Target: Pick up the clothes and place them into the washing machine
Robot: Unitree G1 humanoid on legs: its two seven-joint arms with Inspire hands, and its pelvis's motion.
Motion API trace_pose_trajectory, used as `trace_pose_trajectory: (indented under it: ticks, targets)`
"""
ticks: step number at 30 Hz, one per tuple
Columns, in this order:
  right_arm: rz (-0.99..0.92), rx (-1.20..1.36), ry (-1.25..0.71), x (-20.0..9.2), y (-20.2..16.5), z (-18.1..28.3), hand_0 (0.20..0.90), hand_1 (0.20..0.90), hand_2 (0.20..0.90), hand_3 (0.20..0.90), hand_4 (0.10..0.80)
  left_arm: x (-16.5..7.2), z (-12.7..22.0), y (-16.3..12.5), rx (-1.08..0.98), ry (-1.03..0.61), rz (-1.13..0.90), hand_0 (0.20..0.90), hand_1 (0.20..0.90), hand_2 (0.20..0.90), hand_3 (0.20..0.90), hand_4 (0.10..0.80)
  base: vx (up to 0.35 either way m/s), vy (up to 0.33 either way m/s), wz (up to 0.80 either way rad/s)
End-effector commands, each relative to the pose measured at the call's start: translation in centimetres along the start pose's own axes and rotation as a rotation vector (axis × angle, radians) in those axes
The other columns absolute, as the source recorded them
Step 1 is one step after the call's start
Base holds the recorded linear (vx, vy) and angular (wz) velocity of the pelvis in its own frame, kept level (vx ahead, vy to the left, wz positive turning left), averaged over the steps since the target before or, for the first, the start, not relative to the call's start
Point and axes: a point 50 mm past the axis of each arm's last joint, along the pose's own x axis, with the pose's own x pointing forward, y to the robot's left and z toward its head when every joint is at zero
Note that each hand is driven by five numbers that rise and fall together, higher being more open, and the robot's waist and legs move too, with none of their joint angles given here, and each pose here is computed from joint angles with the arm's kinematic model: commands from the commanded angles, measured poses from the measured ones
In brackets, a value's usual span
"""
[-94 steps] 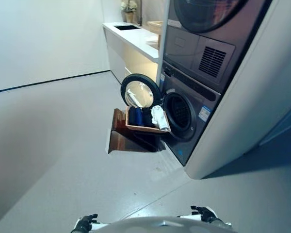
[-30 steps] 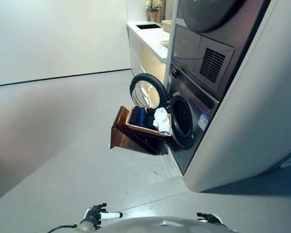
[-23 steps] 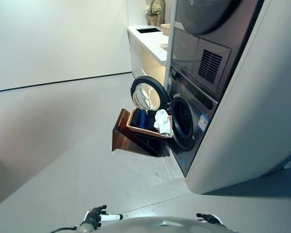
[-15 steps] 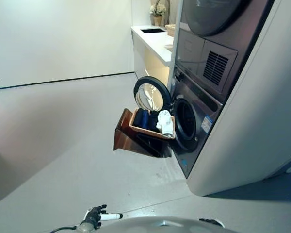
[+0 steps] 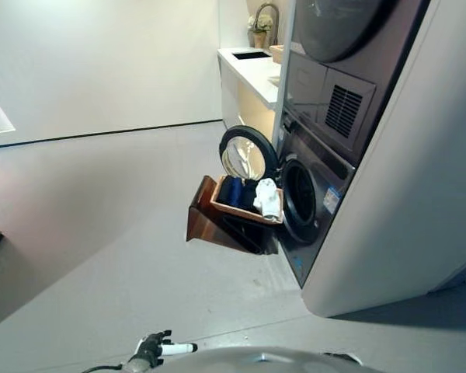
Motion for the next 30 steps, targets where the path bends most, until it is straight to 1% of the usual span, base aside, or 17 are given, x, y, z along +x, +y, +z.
trace_pose_trajectory:
  ticks: [1, 10, 18, 30]
  targets:
    - [-0.021, -0.007, -0.069, 0.3, -0.7, 3.1, 0.900, 0.900, 0.900, 0.900, 0.800, 0.2, 2.4, 0.0, -0.002, -0.093, 0.009, 0.900, 0.900, 0.900, 0.900, 0.800, 0.000, 0.000, 0.00]
    - [-0.030, 0.006, -0.059, 0.2, -1.0, 2.8, 0.900, 0.900, 0.900, 0.900, 0.800, 0.3, 3.1, 0.1, 0.022, -0.115, 0.008, 0.900, 0.900, 0.900, 0.900, 0.800, -0.011, 0.004, 0.02]
    - [-0.033, -0.014, -0.068, 0.2, -1.1, 3.1, 0.900, 0.900, 0.900, 0.900, 0.800, 0.3, 2.7, 0.1, 0.000, -0.103, 0.006, 0.900, 0.900, 0.900, 0.900, 0.800, 0.014, 0.015, 0.00]
    - [-0.037, 0.015, -0.107, 0.3, -1.3, 4.7, 0.900, 0.900, 0.900, 0.900, 0.800, 0.3, 3.8, 1.5, -0.042, -0.133, 0.037, 0.900, 0.900, 0.900, 0.900, 0.800, 0.042, 0.073, -0.07]
